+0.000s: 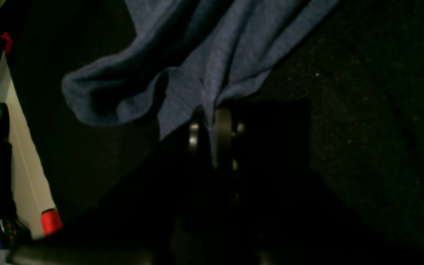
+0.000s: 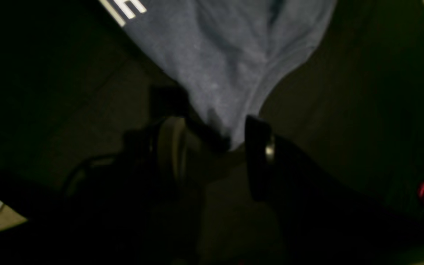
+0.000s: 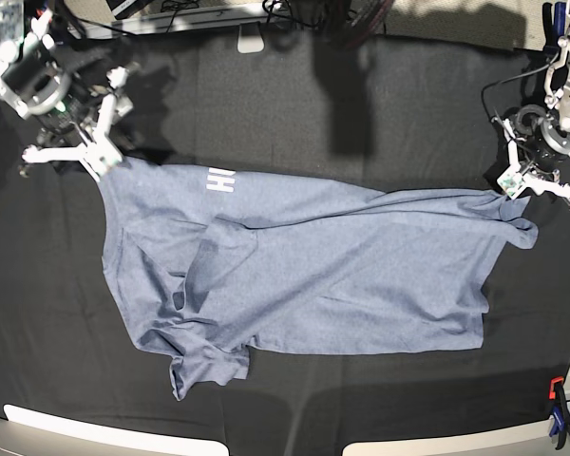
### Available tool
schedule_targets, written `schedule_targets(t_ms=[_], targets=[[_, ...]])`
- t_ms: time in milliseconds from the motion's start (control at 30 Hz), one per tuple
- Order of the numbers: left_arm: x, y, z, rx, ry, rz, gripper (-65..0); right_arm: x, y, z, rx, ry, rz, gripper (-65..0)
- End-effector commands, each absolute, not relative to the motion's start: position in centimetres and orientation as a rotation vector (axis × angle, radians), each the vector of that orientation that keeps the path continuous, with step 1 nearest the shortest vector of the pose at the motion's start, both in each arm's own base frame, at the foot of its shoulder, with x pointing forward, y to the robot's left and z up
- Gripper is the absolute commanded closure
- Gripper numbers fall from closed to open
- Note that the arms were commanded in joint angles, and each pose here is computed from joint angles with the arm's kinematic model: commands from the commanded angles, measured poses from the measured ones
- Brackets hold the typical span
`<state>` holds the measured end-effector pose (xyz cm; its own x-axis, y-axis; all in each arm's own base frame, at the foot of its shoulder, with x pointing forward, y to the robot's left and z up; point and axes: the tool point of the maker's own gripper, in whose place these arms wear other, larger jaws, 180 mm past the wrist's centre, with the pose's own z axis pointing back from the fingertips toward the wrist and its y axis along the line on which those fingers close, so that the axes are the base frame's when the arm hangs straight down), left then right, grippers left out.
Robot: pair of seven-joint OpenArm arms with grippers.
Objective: Layout the t-shirt on the table in an organized manner, then fold the t-shirt properly
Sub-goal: 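Release the shirt and move both grippers to the folded edge corners, then grasp the folded edge with both grippers and pull it apart to straighten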
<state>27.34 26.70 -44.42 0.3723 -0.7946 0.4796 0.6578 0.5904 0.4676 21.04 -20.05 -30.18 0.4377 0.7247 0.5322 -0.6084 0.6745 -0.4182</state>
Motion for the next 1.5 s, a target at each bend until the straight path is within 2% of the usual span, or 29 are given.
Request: schedule_targets(t_ms=[0,133,433,567,833,1100,1233,1267,1467], targets=[[27.2,27.9,-44.4,0.245,-0.693,-0.958,0.0,21.4,-20.1,-29.5,-0.190,-0.771,0.855,-23.5],[27.1,28.0,-44.5,0.249,-0.686,-0.956,0.0,21.6,-21.9,-32.0,-0.248,-0.713,0.823,-23.5],[27.0,28.2,-44.6,0.256,-0.673,-0.953,0.0,21.8,-21.9,-37.5,-0.363,-0.580,1.025,-23.5],[27.0,28.2,-44.5,0.258,-0.674,-0.952,0.0,22.9,-22.7,-38.5,-0.448,-0.560,1.050,-23.5],[27.0,28.2,-44.5,0.257,-0.674,-0.952,0.0,24.2,-24.0,-38.4,-0.519,-0.557,1.038,-23.5],[27.0,28.2,-44.5,0.257,-0.674,-0.952,0.0,23.4,-27.8,-40.7,-0.595,-0.437,1.060,-23.5],[27.0,28.3,-44.5,0.258,-0.673,-0.952,0.0,24.6,-28.8,-39.5,-0.672,-0.504,0.968,-23.4],[27.0,28.3,-44.5,0.258,-0.673,-0.953,0.0,24.9,-29.0,-39.2,-0.694,-0.519,0.957,-22.9],[27.0,28.2,-44.5,0.257,-0.674,-0.952,0.0,25.4,-29.2,-38.6,-0.719,-0.550,0.923,-7.9]])
